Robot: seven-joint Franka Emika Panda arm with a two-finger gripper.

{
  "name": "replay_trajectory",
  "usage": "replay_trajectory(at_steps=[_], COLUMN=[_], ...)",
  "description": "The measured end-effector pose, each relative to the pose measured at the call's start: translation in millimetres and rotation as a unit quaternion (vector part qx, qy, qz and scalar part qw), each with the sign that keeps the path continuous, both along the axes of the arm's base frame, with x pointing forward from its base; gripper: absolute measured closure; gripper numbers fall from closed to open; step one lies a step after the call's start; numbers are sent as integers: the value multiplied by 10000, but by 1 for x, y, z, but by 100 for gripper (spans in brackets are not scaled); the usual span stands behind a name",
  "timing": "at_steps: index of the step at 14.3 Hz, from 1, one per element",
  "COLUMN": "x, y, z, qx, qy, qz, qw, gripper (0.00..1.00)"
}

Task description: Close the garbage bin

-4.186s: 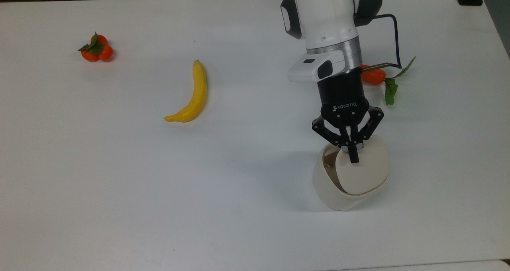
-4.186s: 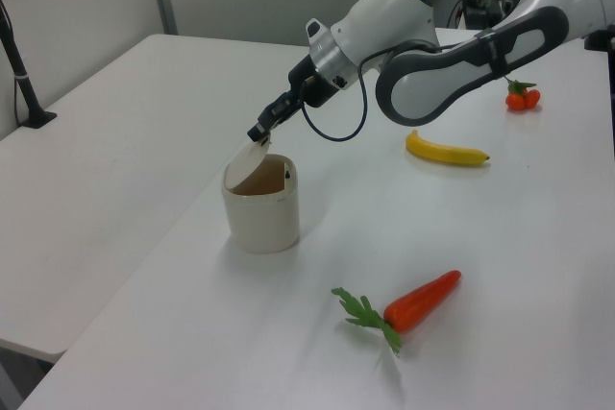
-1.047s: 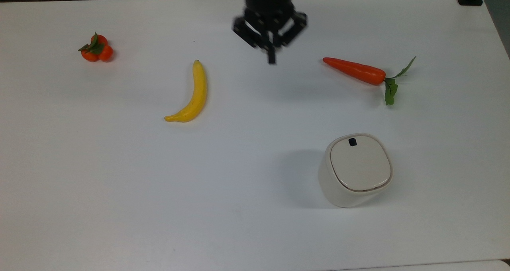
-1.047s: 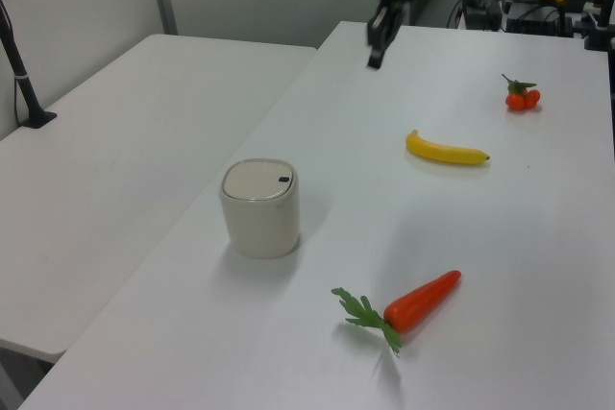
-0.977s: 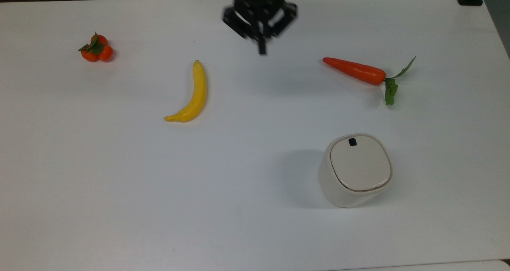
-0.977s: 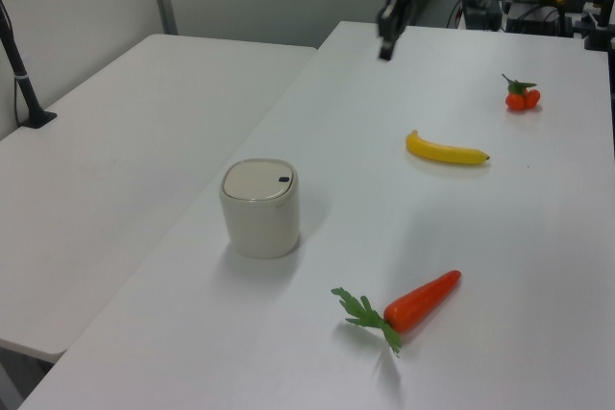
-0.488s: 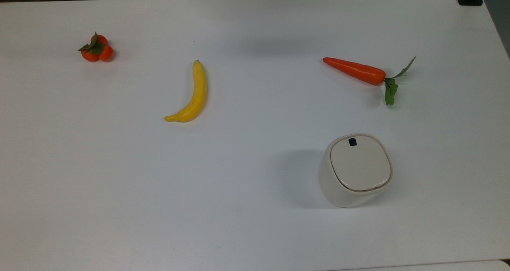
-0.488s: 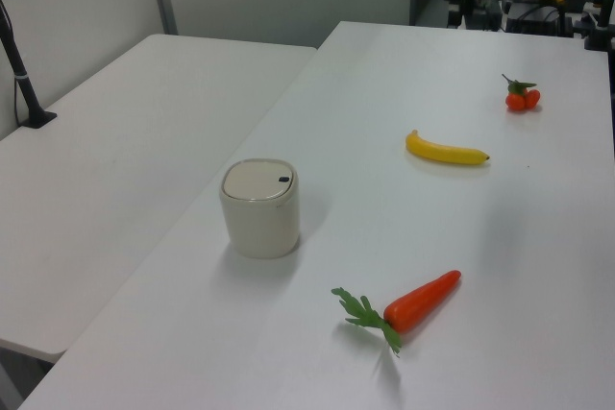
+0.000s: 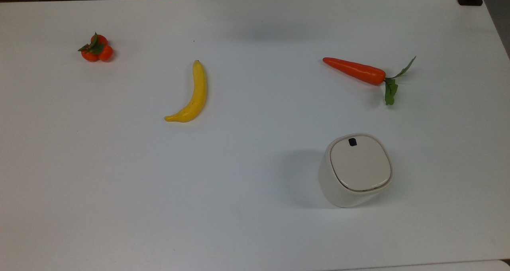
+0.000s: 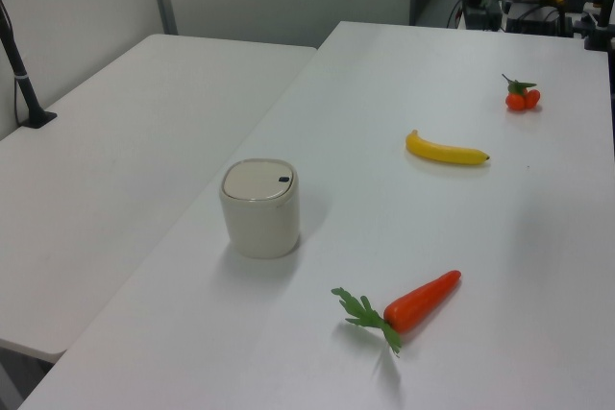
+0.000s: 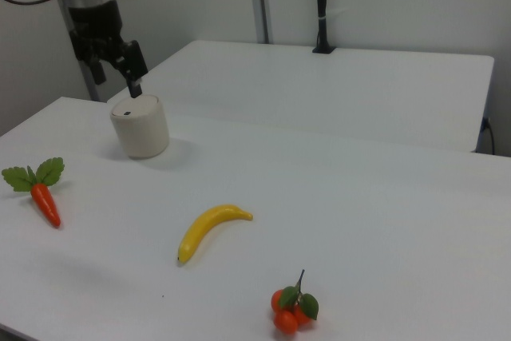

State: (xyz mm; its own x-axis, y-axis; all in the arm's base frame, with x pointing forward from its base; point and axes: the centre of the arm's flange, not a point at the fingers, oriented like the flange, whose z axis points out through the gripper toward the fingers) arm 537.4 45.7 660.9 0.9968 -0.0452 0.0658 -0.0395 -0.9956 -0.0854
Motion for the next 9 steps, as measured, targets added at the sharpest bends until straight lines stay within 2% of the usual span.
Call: replay_trajectory(at_steps=[3, 6, 9], x=[11, 12, 12], y=[1, 5, 9], z=[-14, -21, -24], qx=[7, -17, -22], qy=[-285, -287, -266], qz=[104, 400, 495], qw=[9995, 9988, 9984], gripper=[0, 0, 0])
